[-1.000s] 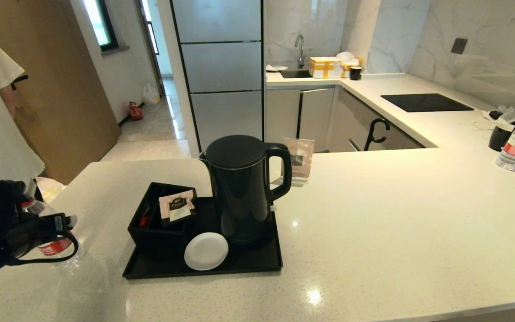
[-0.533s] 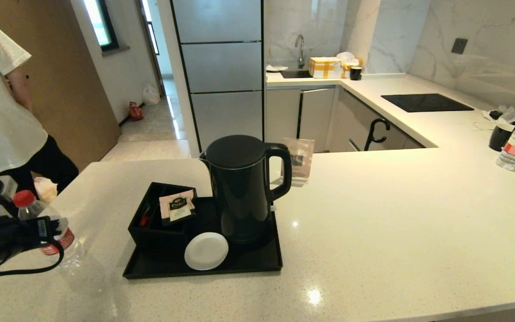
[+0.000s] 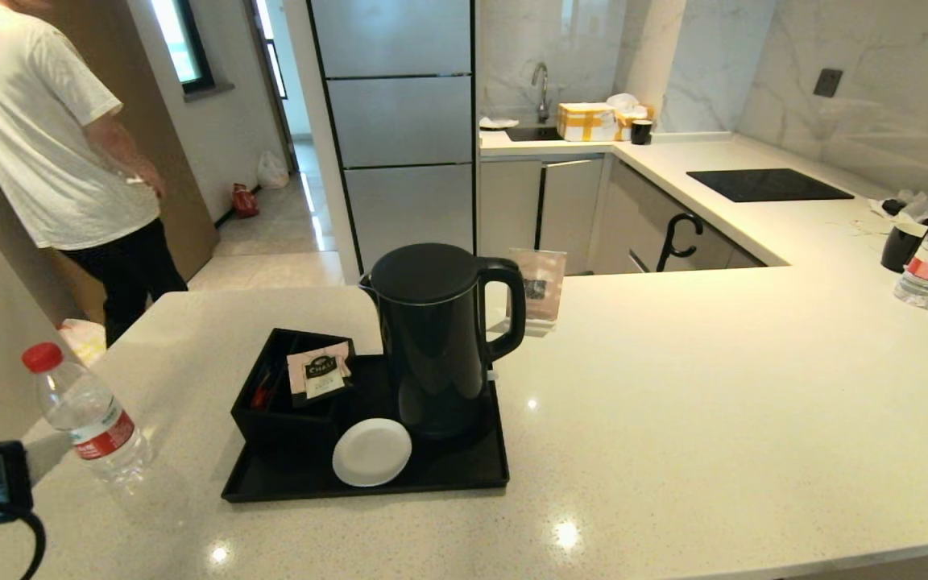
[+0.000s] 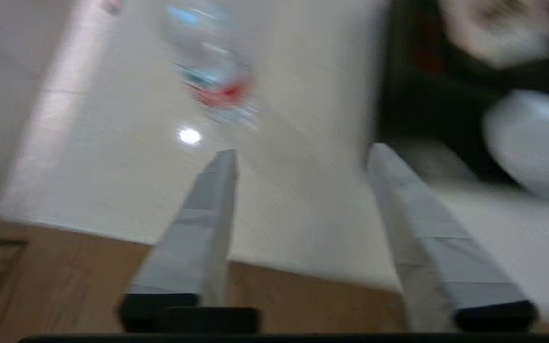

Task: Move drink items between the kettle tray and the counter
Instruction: Pick up the kettle

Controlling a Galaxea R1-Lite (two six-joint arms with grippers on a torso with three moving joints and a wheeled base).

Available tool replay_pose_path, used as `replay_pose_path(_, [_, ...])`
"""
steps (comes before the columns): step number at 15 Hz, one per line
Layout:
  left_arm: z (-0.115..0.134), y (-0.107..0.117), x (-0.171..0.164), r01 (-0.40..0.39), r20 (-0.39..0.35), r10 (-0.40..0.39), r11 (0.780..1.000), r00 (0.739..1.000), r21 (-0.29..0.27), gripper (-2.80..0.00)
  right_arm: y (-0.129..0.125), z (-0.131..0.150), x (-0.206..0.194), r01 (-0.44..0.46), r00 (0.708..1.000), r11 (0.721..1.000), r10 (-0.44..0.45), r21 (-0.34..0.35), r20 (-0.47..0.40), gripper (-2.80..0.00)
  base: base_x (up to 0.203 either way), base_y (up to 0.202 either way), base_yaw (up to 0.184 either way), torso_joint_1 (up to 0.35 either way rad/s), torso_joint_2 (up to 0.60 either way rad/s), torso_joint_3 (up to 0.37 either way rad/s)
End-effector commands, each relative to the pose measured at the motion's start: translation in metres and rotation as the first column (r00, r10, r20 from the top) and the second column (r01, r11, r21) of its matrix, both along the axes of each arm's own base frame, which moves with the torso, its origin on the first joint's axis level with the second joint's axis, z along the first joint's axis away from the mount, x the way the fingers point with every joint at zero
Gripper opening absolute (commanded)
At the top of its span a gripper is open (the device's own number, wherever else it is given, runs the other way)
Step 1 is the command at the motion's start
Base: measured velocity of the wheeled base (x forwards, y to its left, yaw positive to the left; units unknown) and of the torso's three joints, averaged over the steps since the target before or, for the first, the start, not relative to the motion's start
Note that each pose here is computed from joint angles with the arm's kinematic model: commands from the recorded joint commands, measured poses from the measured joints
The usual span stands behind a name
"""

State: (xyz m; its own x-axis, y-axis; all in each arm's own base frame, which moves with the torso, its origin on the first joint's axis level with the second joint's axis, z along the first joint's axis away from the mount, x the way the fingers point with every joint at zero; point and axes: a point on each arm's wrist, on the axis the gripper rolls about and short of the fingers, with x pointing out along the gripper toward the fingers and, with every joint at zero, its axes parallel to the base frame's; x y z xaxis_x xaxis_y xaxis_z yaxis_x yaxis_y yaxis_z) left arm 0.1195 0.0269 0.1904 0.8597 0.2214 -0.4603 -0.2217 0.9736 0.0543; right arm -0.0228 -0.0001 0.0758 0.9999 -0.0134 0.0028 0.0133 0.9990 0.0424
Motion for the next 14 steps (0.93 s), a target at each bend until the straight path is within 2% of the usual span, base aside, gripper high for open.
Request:
replay_pose_path(1, [0.011, -0.021, -0.054, 0.156, -0.078, -0.161, 0.986, 0.984, -0.057, -2.8, 0.0, 0.0, 0.0, 0.001, 1.0, 1.0, -0.001, 0.001, 0.0, -2.8, 0.0, 0.0, 0.0, 0.0, 0.0, 0.0])
replay_pose_path(2, [0.018, -0.024, -0.06, 0.217, -0.081, -0.225, 0.972, 0.971, -0.093, -2.8, 0.0, 0.0, 0.0, 0.0, 1.0, 1.0, 0.0, 0.001, 0.0, -2.8, 0.0, 0.0, 0.0, 0.0, 0.0, 0.0])
replay_pose_path(3, [0.02, -0.025, -0.061, 0.247, -0.089, -0.257, 0.962, 0.962, -0.117, -2.8, 0.0, 0.0, 0.0, 0.0, 1.0, 1.0, 0.0, 0.001, 0.0, -2.8, 0.0, 0.0, 0.0, 0.0, 0.0, 0.0])
replay_pose_path(5, [0.023, -0.026, -0.058, 0.258, -0.091, -0.271, 0.956, 0.958, -0.136, -2.8, 0.0, 0.0, 0.0, 0.0, 1.0, 1.0, 0.0, 0.001, 0.0, -2.8, 0.0, 0.0, 0.0, 0.0, 0.0, 0.0])
replay_pose_path(7, [0.031, -0.029, -0.036, 0.283, -0.135, -0.313, 0.937, 0.94, -0.204, -2.8, 0.0, 0.0, 0.0, 0.0, 1.0, 1.0, 0.0, 0.001, 0.0, -2.8, 0.0, 0.0, 0.0, 0.0, 0.0, 0.0])
replay_pose_path(8, [0.034, -0.034, -0.032, 0.318, -0.144, -0.355, 0.92, 0.924, -0.231, -2.8, 0.0, 0.0, 0.0, 0.0, 1.0, 1.0, 0.0, 0.001, 0.0, -2.8, 0.0, 0.0, 0.0, 0.0, 0.0, 0.0])
replay_pose_path(10, [0.039, -0.047, -0.033, 0.424, -0.138, -0.472, 0.862, 0.87, -0.277, -2.8, 0.0, 0.0, 0.0, 0.0, 1.0, 1.0, 0.0, 0.001, 0.0, -2.8, 0.0, 0.0, 0.0, 0.0, 0.0, 0.0])
replay_pose_path(11, [0.041, -0.05, -0.033, 0.437, -0.136, -0.492, 0.848, 0.86, -0.301, -2.8, 0.0, 0.0, 0.0, 0.0, 1.0, 1.0, 0.0, 0.001, 0.0, -2.8, 0.0, 0.0, 0.0, 0.0, 0.0, 0.0])
replay_pose_path(12, [0.041, -0.05, -0.033, 0.442, -0.137, -0.498, 0.843, 0.856, -0.307, -2.8, 0.0, 0.0, 0.0, 0.002, 1.0, 1.0, -0.002, 0.001, 0.0, -2.8, 0.0, 0.0, 0.0, 0.0, 0.0, 0.0])
replay_pose_path(13, [0.04, -0.054, -0.032, 0.491, -0.133, -0.558, 0.802, 0.819, -0.341, -2.8, 0.0, 0.0, 0.0, 0.0, 1.0, 1.0, 0.0, 0.001, 0.0, -2.8, 0.0, 0.0, 0.0, 0.0, 0.0, 0.0])
replay_pose_path(14, [0.04, -0.055, -0.031, 0.497, -0.133, -0.567, 0.795, 0.813, -0.347, -2.8, 0.0, 0.0, 0.0, 0.0, 1.0, 1.0, 0.0, 0.001, 0.0, -2.8, 0.0, 0.0, 0.0, 0.0, 0.0, 0.0])
